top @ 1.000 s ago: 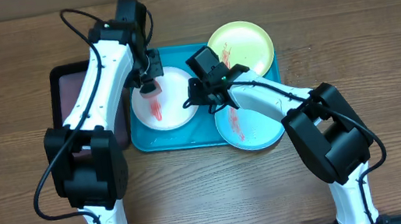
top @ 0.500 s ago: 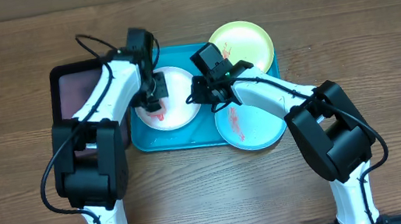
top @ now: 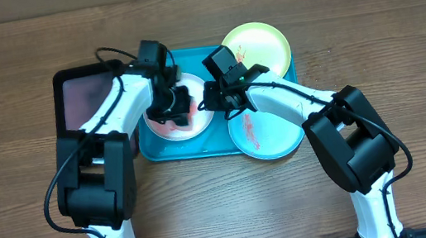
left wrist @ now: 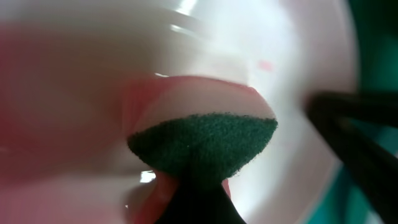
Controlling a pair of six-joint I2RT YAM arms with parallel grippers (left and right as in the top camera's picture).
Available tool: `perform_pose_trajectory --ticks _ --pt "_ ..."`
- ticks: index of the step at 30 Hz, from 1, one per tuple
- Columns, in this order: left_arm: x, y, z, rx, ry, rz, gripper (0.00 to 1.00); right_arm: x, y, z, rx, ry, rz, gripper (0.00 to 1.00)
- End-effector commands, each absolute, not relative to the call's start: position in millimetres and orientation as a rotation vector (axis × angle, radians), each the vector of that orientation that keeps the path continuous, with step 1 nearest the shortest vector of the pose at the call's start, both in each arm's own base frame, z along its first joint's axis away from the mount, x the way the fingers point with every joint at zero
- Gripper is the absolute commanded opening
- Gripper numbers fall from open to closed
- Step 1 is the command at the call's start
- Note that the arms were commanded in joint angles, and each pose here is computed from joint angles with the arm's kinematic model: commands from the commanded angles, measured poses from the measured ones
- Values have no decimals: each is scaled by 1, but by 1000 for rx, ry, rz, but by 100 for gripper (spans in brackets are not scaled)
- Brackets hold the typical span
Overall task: Clean dirty plates on tray and stack at the side
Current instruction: 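Scrub the white plate with the sponge in the left gripper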
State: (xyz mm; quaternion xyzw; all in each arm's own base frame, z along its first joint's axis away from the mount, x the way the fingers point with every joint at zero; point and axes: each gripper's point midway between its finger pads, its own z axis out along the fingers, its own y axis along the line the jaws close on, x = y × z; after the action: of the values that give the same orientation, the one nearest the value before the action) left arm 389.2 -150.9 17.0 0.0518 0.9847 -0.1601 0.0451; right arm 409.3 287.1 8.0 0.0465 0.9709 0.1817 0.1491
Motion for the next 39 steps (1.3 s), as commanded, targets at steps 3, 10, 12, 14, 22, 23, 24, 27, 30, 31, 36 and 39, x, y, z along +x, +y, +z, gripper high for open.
perform_pose_trajectory --ticks 3,10,12,14,22,23,24,27,30,31,36,39 --pt "388 -147 3 62 3031 -388 4 411 283 3 158 2799 503 4" --pt "418 -41 15 -586 2707 450 4 411 283 3 158 2798 503 4" --pt "430 -29 25 -626 2602 517 4 412 283 3 158 2795 506 4" --pt "442 -29 30 -609 2550 511 4 412 283 3 157 2795 506 4" --pt "436 -75 12 -243 2779 247 4 411 283 3 158 2802 500 4" --pt "427 -83 8 -187 2839 191 4 409 283 2 156 2807 503 4" --pt "418 -89 5 -151 2888 145 4 408 284 2 148 2812 515 4" --pt "390 -103 -1 -59 3029 22 4 399 292 3 132 2851 596 4" --pt "367 -122 -1 73 3129 -163 4 387 299 3 118 2901 674 4" --pt "361 -130 0 123 3145 -237 4 383 299 3 117 2919 687 4" --pt "358 -163 10 166 3128 -494 4 370 296 -1 144 2982 678 4" --pt "369 -171 19 154 3091 -539 4 366 295 -2 164 3001 668 4"
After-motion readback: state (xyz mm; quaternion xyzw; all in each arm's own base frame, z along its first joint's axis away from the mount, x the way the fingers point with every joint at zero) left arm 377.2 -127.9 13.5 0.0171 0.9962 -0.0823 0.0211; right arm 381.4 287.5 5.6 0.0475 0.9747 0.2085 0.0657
